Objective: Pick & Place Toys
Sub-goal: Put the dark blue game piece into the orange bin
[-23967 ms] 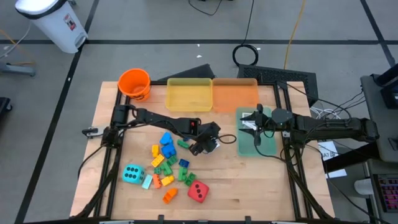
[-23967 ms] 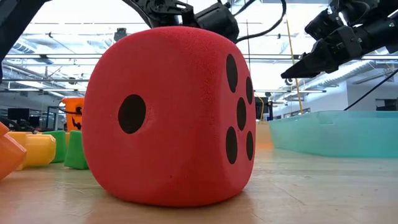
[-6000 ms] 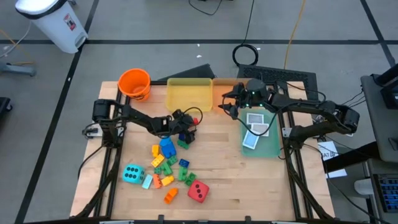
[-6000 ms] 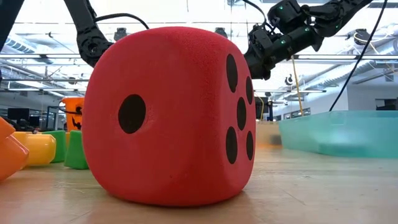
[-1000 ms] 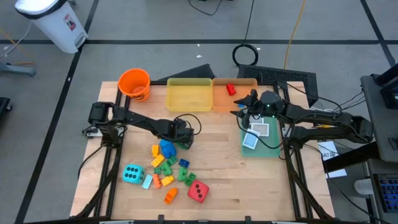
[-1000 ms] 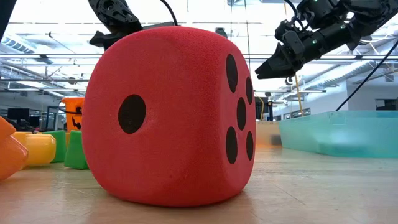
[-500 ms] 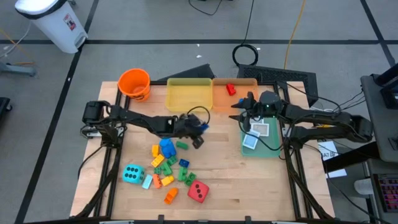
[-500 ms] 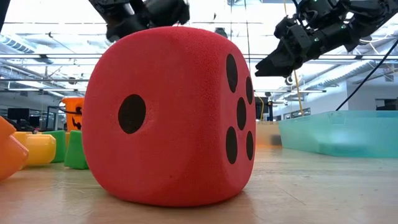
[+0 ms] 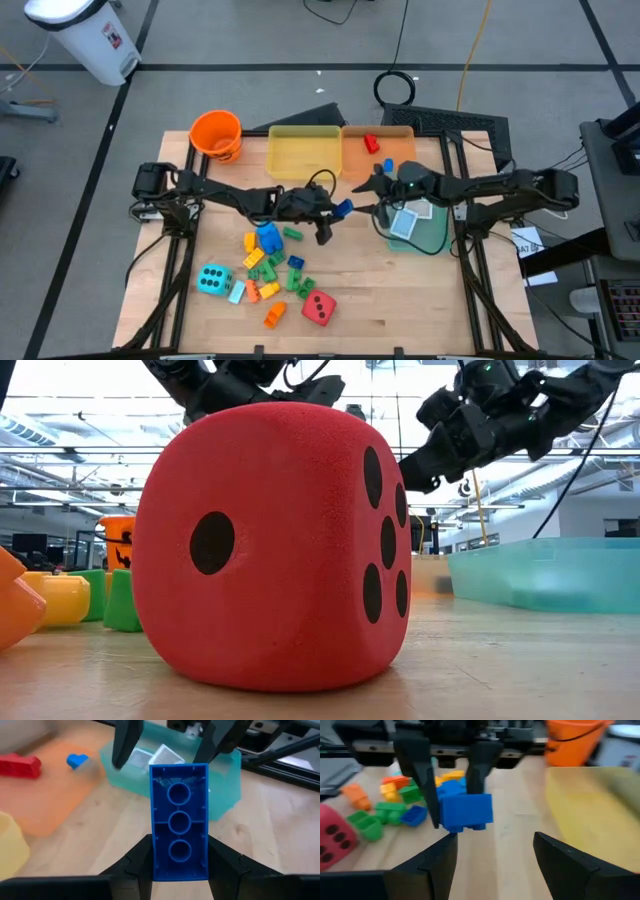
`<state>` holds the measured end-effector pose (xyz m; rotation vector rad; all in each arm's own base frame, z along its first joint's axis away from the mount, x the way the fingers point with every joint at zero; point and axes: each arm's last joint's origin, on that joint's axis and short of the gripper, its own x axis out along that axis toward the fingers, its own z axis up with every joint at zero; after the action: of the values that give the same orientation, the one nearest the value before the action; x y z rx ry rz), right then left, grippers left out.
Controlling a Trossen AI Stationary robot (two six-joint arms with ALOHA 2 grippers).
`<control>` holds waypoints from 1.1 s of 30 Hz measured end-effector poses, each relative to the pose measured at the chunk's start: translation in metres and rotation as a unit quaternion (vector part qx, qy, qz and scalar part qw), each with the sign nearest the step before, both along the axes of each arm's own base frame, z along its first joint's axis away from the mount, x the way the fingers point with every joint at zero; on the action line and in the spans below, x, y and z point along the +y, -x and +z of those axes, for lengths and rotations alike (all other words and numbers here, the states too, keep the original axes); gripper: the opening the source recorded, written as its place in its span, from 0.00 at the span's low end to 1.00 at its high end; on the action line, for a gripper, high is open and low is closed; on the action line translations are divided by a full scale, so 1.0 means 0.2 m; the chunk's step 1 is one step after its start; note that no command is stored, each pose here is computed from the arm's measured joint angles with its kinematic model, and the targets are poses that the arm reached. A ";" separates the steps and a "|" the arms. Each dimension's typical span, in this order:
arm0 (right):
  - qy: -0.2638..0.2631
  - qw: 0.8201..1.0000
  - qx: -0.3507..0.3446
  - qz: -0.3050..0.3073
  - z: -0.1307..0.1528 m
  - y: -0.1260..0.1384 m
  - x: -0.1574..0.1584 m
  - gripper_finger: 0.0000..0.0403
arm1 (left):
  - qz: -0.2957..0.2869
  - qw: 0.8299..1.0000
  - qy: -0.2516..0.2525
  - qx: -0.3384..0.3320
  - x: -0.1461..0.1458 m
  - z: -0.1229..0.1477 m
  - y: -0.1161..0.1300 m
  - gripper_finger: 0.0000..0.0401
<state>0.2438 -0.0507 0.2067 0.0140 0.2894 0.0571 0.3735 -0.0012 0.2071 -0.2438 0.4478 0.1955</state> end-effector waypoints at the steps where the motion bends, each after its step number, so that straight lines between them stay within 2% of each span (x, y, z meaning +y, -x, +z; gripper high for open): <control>1: -0.004 1.000 -0.003 0.011 -0.01 -0.01 0.00 0.61 | -0.001 1.000 0.000 0.001 0.00 0.00 0.00 0.34; 9: -0.060 0.996 -0.014 0.061 -0.07 -0.07 0.01 0.65 | -0.024 1.000 -0.002 0.006 -0.02 0.00 0.00 0.34; 11: -0.075 0.993 -0.018 0.091 -0.07 -0.07 0.02 0.65 | -0.025 1.000 -0.006 0.001 -0.02 0.00 0.00 0.34; 16: -0.086 0.988 -0.047 0.120 -0.02 -0.08 0.04 0.67 | -0.032 0.999 -0.010 -0.005 -0.02 0.01 0.00 0.34; 22: -0.077 0.989 -0.058 0.111 -0.01 -0.08 0.04 0.69 | -0.039 0.999 -0.008 -0.015 -0.02 0.02 -0.01 0.34; 27: -0.071 0.989 -0.063 0.113 -0.01 -0.08 0.04 0.65 | -0.039 0.999 -0.008 -0.024 -0.02 0.02 -0.01 0.34; 33: -0.061 0.990 -0.065 0.113 -0.01 -0.08 0.04 0.54 | -0.040 0.998 -0.009 -0.038 -0.02 0.04 -0.02 0.34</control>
<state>0.2599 -0.0432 0.2054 0.0986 0.1555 0.2991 0.3770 -0.0055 0.2144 -0.2153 0.3793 0.1107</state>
